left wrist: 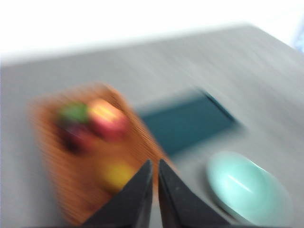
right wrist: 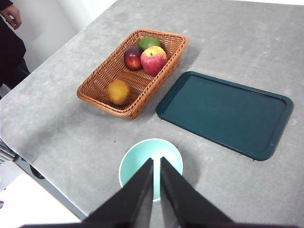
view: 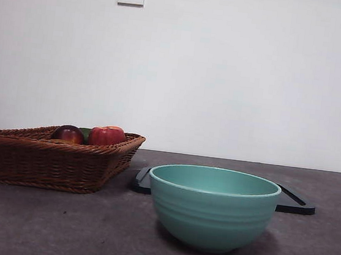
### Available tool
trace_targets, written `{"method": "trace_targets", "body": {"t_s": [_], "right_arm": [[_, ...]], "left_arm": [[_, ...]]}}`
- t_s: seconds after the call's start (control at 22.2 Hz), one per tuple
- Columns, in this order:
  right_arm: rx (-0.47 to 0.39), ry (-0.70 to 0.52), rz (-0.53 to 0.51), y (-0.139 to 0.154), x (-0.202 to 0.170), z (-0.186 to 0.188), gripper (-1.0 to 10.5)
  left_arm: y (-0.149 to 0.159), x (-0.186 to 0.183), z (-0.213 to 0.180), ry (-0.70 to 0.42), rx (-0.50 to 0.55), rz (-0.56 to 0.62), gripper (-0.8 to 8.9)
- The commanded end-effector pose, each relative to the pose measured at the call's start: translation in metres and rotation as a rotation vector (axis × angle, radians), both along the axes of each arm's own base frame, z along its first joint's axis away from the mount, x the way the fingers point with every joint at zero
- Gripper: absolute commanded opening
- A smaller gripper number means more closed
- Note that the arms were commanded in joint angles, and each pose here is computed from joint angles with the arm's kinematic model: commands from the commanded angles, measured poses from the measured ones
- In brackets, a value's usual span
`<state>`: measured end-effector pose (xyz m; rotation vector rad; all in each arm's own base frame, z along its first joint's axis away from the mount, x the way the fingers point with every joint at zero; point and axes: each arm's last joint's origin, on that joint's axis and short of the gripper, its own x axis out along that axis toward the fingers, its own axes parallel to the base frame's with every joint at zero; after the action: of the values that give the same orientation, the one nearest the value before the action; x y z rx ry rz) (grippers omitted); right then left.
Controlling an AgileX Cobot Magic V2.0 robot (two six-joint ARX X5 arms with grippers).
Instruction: Pick up the wifruite, put it on the bowl, pick up the plate, put it on desk
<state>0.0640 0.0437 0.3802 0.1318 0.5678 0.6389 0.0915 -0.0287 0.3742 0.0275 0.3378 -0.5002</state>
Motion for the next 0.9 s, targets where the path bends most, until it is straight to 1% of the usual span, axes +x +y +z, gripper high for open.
{"method": "trace_targets", "body": {"t_s": [0.05, 0.14, 0.23, 0.27, 0.41, 0.59, 0.72, 0.81, 0.9], "right_arm": [[0.008, -0.023, 0.010, 0.000, -0.001, 0.005, 0.2], [0.008, -0.023, 0.010, 0.000, -0.001, 0.005, 0.2], [0.008, -0.023, 0.010, 0.000, -0.001, 0.005, 0.2], [0.008, -0.023, 0.010, 0.000, -0.001, 0.005, 0.2], [0.008, -0.023, 0.010, 0.000, -0.001, 0.005, 0.2], [0.008, -0.023, 0.010, 0.000, -0.001, 0.005, 0.2], [0.008, -0.023, 0.010, 0.000, -0.001, 0.005, 0.2], [0.008, -0.023, 0.010, 0.000, -0.001, 0.005, 0.2], [0.008, -0.023, 0.010, 0.000, -0.001, 0.005, 0.2]], "left_arm": [[0.012, 0.008, -0.033, -0.122, 0.025, 0.162, 0.19], [0.020, 0.012, -0.069, -0.154, -0.006, 0.266, 0.19], [0.025, 0.014, -0.109, -0.165, -0.017, 0.330, 0.19], [0.026, 0.013, -0.128, -0.171, -0.023, 0.347, 0.19], [0.026, 0.012, -0.161, -0.201, -0.051, 0.380, 0.19], [0.029, 0.010, -0.190, -0.234, -0.112, 0.500, 0.19], [0.031, 0.009, -0.206, -0.223, -0.122, 0.569, 0.19], [0.031, 0.009, -0.215, -0.217, -0.119, 0.573, 0.19], [0.031, 0.007, -0.219, -0.188, -0.108, 0.577, 0.19]]}}
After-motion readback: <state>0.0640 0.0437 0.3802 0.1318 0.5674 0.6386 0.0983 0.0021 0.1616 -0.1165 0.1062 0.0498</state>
